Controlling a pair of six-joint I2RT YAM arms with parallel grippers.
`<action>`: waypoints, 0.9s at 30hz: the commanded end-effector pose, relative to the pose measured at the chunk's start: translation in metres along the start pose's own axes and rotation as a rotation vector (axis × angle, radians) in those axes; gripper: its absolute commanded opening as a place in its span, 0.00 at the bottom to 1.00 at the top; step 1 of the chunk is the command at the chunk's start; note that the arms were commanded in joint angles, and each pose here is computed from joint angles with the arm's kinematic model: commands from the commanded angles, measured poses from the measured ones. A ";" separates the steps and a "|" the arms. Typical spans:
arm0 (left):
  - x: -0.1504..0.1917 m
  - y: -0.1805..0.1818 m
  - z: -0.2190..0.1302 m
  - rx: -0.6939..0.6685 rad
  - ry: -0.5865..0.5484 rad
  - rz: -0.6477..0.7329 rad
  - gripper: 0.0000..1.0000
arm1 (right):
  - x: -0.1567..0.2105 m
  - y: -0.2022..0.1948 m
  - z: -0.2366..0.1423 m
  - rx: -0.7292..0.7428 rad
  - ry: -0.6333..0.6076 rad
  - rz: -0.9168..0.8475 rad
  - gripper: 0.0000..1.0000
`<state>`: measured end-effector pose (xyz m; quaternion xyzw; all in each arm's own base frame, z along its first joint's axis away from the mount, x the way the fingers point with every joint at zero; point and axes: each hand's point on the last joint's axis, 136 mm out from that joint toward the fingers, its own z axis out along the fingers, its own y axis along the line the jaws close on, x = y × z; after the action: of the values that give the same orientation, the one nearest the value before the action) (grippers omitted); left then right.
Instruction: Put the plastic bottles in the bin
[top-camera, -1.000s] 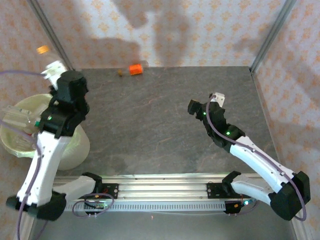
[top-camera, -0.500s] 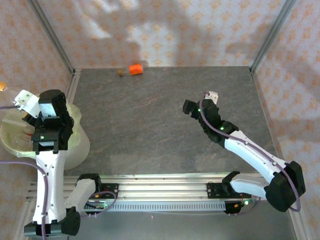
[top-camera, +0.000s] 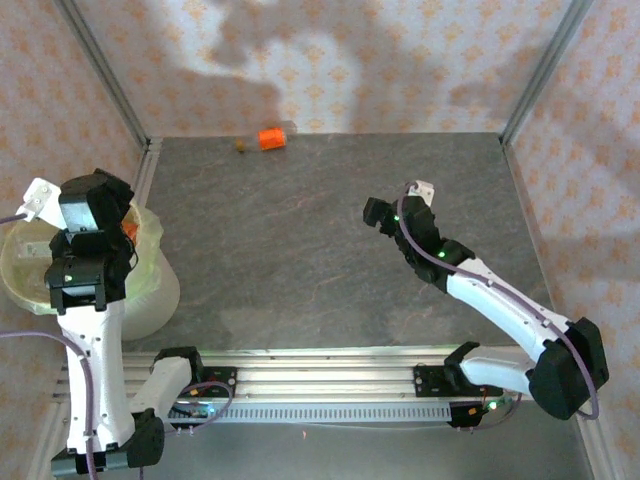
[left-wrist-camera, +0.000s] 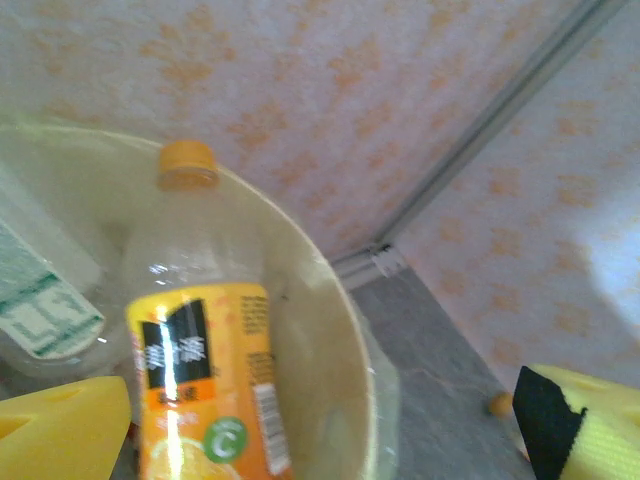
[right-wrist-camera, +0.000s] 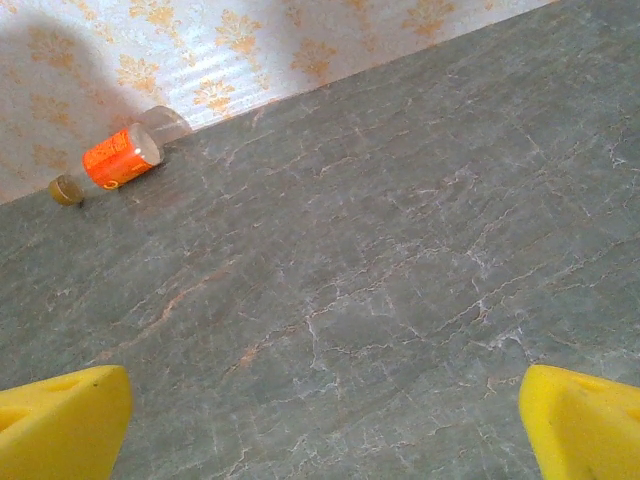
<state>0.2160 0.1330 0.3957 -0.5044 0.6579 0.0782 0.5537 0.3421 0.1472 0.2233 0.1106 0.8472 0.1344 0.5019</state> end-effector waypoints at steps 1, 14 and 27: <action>0.003 -0.020 -0.010 0.102 0.058 -0.042 0.99 | -0.017 0.007 -0.002 -0.014 -0.037 0.031 0.99; 0.076 -0.197 -0.031 0.545 0.240 0.111 0.99 | -0.020 -0.004 0.001 0.036 -0.088 0.028 0.99; 0.221 -0.308 0.035 0.477 0.341 0.308 1.00 | -0.016 -0.029 -0.006 0.157 -0.075 0.015 0.99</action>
<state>0.4887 -0.1308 0.3160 -0.2450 0.8373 -0.0947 0.4796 0.3460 0.1295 0.2279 0.1422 0.8368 0.0948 0.5202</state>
